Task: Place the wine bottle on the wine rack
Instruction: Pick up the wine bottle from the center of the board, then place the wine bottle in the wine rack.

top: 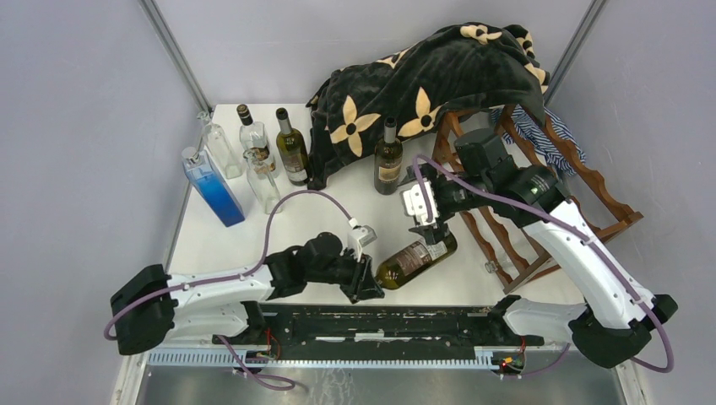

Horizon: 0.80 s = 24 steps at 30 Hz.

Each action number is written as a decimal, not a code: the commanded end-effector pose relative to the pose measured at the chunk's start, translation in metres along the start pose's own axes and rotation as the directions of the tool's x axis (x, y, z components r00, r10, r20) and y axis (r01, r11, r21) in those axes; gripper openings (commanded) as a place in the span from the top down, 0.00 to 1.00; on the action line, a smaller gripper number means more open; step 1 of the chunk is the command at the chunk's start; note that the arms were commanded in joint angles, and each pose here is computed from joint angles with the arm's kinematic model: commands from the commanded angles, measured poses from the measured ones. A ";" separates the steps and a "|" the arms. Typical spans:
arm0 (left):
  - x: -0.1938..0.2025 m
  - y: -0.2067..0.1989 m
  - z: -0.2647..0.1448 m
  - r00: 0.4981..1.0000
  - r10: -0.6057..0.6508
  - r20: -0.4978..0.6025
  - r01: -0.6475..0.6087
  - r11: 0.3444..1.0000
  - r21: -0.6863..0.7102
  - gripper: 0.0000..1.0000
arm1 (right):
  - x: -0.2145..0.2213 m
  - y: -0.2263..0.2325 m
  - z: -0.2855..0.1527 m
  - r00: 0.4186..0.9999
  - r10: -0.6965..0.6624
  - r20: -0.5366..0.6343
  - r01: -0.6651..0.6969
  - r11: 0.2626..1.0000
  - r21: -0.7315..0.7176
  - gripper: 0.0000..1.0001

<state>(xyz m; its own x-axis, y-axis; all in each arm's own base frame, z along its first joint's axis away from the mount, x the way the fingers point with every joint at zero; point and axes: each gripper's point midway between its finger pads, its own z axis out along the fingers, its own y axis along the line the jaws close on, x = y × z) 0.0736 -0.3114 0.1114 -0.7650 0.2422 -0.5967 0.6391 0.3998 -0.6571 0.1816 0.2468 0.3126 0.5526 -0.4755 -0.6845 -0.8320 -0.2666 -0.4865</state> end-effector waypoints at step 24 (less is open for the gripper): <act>-0.107 -0.050 0.098 0.937 0.255 0.240 -0.270 0.962 0.032 0.98 | 0.006 -0.027 -0.035 0.998 0.058 0.037 -0.065 0.974 0.217 0.02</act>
<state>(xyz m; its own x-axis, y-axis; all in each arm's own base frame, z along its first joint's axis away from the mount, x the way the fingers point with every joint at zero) 0.1146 -0.4012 0.0865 -0.6668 0.2908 -0.6861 0.7296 0.4423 -0.5215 0.2076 0.2201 0.3303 0.4815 -0.4931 -0.7246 -0.8492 -0.0577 -0.5250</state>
